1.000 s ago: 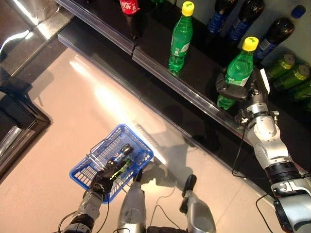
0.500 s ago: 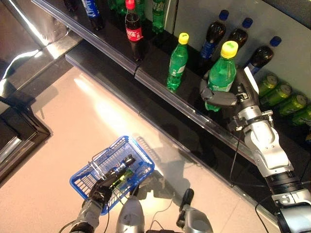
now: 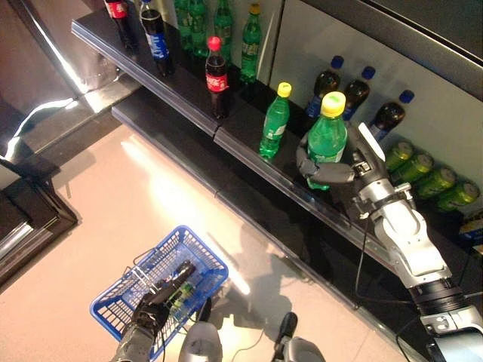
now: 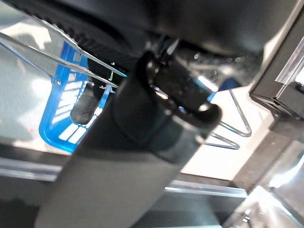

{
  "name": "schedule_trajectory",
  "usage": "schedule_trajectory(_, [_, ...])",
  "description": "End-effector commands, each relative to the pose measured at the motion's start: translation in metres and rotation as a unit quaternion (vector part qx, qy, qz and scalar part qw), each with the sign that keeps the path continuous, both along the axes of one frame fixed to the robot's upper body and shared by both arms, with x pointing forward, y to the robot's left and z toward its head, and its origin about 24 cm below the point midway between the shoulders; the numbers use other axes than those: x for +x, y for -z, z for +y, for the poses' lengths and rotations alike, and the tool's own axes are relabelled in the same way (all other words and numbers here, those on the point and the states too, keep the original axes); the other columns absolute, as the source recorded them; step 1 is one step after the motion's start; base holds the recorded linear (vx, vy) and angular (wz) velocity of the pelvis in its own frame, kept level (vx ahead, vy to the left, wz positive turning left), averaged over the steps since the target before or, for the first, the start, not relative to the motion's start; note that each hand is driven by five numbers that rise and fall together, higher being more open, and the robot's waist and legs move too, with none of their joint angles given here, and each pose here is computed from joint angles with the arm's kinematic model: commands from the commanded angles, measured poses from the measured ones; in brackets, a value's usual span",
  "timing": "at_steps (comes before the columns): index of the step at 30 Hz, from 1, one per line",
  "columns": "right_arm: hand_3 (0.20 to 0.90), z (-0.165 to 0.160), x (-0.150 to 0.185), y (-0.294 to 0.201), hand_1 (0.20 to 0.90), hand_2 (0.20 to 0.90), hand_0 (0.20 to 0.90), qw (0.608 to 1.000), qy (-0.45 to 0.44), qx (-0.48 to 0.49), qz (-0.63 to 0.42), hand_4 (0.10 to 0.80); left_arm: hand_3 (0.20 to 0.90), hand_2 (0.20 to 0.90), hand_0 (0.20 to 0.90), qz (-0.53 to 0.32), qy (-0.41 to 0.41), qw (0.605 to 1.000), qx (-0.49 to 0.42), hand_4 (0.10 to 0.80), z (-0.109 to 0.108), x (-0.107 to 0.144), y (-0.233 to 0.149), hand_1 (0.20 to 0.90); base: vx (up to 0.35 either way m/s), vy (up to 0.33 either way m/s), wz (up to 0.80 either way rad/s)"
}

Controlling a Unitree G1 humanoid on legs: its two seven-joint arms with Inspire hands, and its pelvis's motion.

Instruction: Pick up the drink and place into the basket.

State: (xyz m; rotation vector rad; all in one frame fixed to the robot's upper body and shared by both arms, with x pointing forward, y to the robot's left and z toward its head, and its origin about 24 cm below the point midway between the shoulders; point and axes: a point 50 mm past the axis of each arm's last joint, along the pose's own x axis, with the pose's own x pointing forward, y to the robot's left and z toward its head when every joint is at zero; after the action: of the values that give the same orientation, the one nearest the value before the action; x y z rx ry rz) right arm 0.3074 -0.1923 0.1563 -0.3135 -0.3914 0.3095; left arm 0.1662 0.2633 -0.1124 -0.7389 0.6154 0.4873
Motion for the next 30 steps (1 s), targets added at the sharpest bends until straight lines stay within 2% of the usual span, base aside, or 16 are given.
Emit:
schedule_trajectory(1, [0.200,0.026,-0.012,-0.039,0.300,0.300,0.300,0.990,-0.058,0.032,-0.125,0.100,0.200,0.300,0.300,-0.184,0.074,0.979,-0.042,0.100,-0.029,0.045,-0.035,0.300,-0.001,-0.042,0.04])
schedule_trajectory(8, [0.200,0.037,-0.010,-0.033,0.300,0.300,0.300,0.990,-0.046,0.022,-0.128,0.100,0.200,0.300,0.300,-0.297,0.118,0.942,-0.099,0.100,-0.051,0.067,-0.070,0.300,0.005,-0.058,0.13])
schedule_trajectory(16, [0.200,0.047,-0.010,-0.026,0.300,0.300,0.300,0.989,-0.031,-0.036,-0.141,0.100,0.200,0.300,0.300,-0.425,0.201,0.870,-0.151,0.100,-0.082,0.091,-0.137,0.300,0.020,-0.017,0.15])
schedule_trajectory(21, [0.200,0.053,-0.011,-0.025,0.300,0.300,0.300,0.989,-0.036,-0.026,-0.142,0.100,0.200,0.300,0.300,-0.494,0.269,0.805,-0.188,0.100,-0.104,0.093,-0.177,0.300,0.000,-0.005,0.07])
schedule_trajectory(30, [0.200,0.066,-0.016,-0.022,0.300,0.300,0.300,0.988,-0.065,-0.026,-0.141,0.100,0.200,0.300,0.300,-0.559,0.349,0.727,-0.193,0.100,-0.126,0.086,-0.220,0.300,-0.001,0.004,0.03])
